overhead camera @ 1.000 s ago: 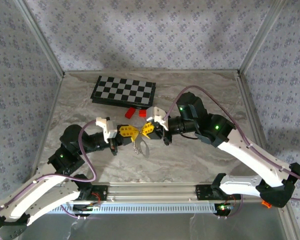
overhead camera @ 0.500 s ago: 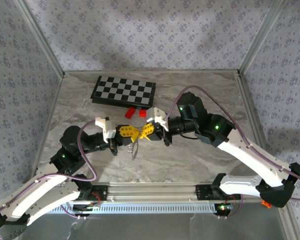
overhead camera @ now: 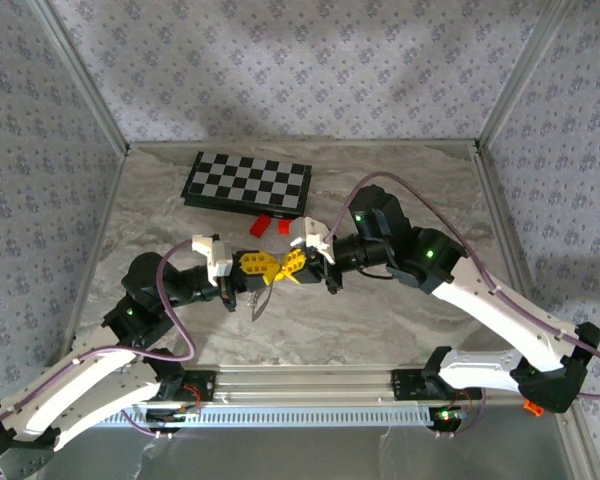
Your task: Put the keys on the keyring
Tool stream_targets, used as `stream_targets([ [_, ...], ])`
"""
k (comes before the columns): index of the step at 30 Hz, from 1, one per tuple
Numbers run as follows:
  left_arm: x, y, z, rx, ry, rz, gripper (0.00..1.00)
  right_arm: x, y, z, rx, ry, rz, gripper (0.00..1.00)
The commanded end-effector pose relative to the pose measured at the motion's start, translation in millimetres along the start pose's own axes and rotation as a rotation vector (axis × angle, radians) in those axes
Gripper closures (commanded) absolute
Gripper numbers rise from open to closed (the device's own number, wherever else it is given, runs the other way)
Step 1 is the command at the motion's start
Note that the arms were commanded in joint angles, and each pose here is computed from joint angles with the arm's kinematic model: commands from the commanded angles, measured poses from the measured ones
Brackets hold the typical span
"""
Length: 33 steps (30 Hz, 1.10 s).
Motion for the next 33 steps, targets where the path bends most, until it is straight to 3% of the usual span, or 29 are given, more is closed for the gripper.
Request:
stream_targets([
  [1,-2,-28,-3,0.037,0.018,-0.097,1.00,0,-3,14,-0.007,-0.064,-0.003,0.99],
  [6,-5,-25,-1,0.039,-0.008,-0.085,1.00,-9,-10,16,-0.049,-0.034,-0.056,0.79],
  [9,-5,-21,0,0.039,-0.023,-0.071,1.00,-15,-13,17,-0.055,-0.013,-0.084,0.74],
  [17,-6,-25,-2,0.040,-0.009,-0.090,1.00,-24,-23,7,-0.078,0.092,-0.163,0.74],
  [33,-9,-25,-5,0.036,-0.005,-0.087,1.00,-13,-26,7,-0.055,0.037,-0.180,0.78],
])
Point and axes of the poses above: each hand's point on the last joint's axis, 136 mm out from that joint toward the fingers, its own x axis out along the fingers, its own z axis along the line the jaws close on, y = z × x, the point moved 2 cm from there along -x, back along the fingers, and after that the axes turned 10 degrees about x, right-handed, at the moved point
